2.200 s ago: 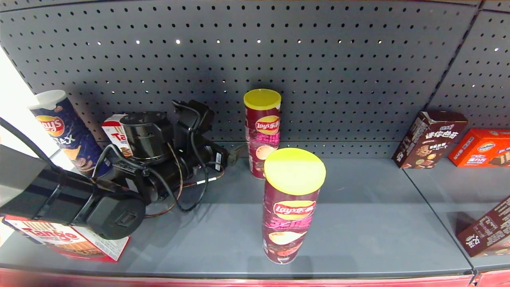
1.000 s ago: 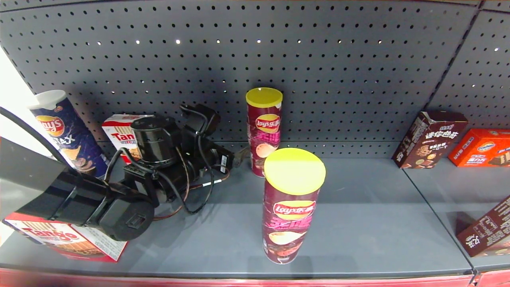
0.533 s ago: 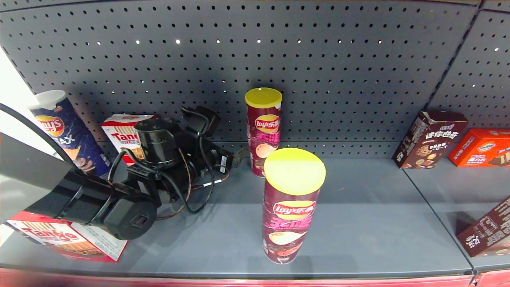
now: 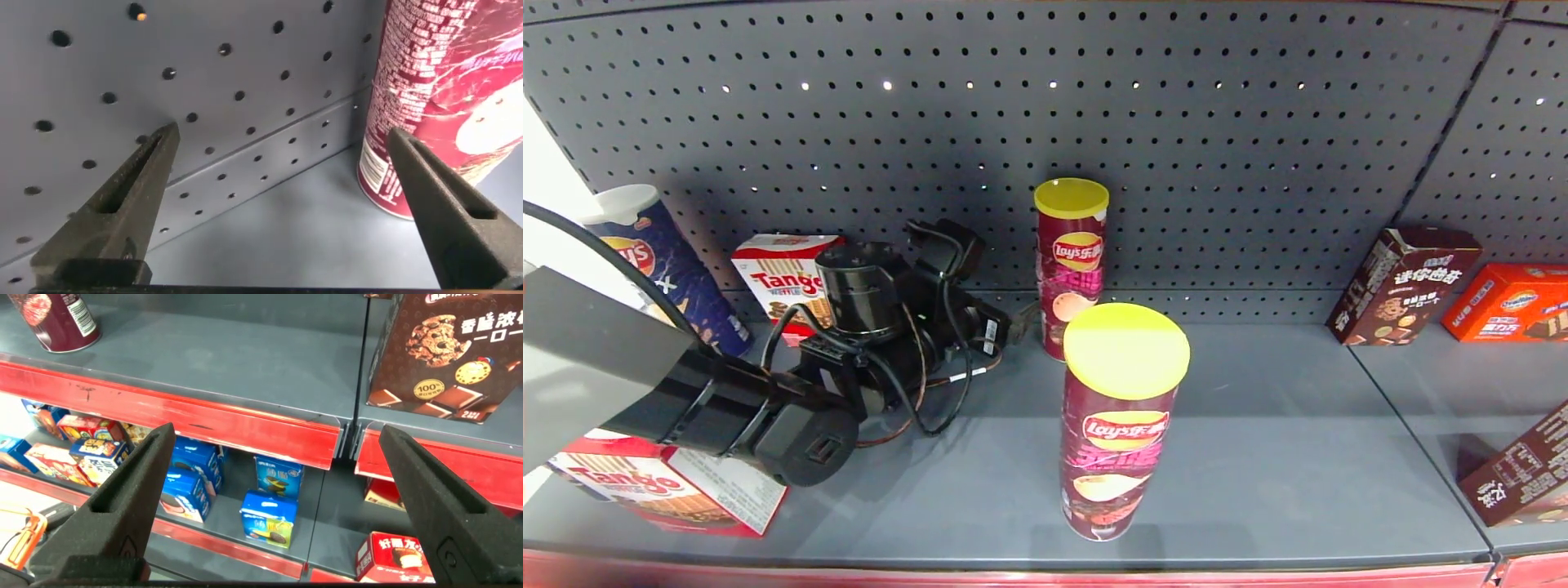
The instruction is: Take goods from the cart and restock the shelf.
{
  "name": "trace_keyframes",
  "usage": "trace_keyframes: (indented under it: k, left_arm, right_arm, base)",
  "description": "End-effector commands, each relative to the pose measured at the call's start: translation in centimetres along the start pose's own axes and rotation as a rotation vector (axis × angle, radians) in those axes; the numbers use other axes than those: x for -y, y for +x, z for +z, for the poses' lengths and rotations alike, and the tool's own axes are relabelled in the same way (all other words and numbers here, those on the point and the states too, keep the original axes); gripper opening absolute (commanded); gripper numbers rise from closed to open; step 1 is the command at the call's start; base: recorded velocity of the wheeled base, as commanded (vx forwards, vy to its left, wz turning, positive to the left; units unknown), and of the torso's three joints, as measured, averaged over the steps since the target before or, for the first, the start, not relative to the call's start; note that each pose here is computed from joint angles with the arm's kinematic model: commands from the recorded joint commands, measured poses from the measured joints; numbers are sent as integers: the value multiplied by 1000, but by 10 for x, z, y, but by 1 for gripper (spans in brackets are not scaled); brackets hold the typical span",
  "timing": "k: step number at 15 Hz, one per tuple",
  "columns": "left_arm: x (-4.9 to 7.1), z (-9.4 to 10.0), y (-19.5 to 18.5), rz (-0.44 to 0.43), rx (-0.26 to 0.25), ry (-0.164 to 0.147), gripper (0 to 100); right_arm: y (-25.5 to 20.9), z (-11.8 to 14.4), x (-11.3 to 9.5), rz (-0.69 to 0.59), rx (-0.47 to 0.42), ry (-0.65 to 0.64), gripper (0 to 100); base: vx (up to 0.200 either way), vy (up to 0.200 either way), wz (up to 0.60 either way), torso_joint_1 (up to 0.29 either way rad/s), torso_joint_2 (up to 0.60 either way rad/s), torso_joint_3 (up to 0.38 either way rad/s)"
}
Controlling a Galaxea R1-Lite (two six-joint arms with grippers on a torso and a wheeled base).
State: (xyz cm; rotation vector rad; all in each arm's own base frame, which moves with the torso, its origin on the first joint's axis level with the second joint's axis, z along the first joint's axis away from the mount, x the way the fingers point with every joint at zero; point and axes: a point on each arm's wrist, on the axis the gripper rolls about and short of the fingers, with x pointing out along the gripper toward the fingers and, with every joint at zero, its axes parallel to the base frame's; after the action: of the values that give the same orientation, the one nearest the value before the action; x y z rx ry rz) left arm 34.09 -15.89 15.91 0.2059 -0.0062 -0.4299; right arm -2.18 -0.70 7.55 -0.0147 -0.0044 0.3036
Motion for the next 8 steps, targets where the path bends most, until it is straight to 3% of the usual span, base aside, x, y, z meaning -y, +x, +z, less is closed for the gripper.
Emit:
trace_keyframes:
  k: [1, 8]
  left_arm:
    - [4, -1, 3, -10, 1, 1, 100]
    - [7, -2, 4, -13, 0, 1, 100]
  right_arm:
    - [0, 0, 0, 0, -1, 0, 100]
    - [0, 0, 0, 0, -1, 0, 100]
  base:
    - [0, 0, 0, 0, 0, 0]
    - [0, 0, 0, 0, 0, 0]
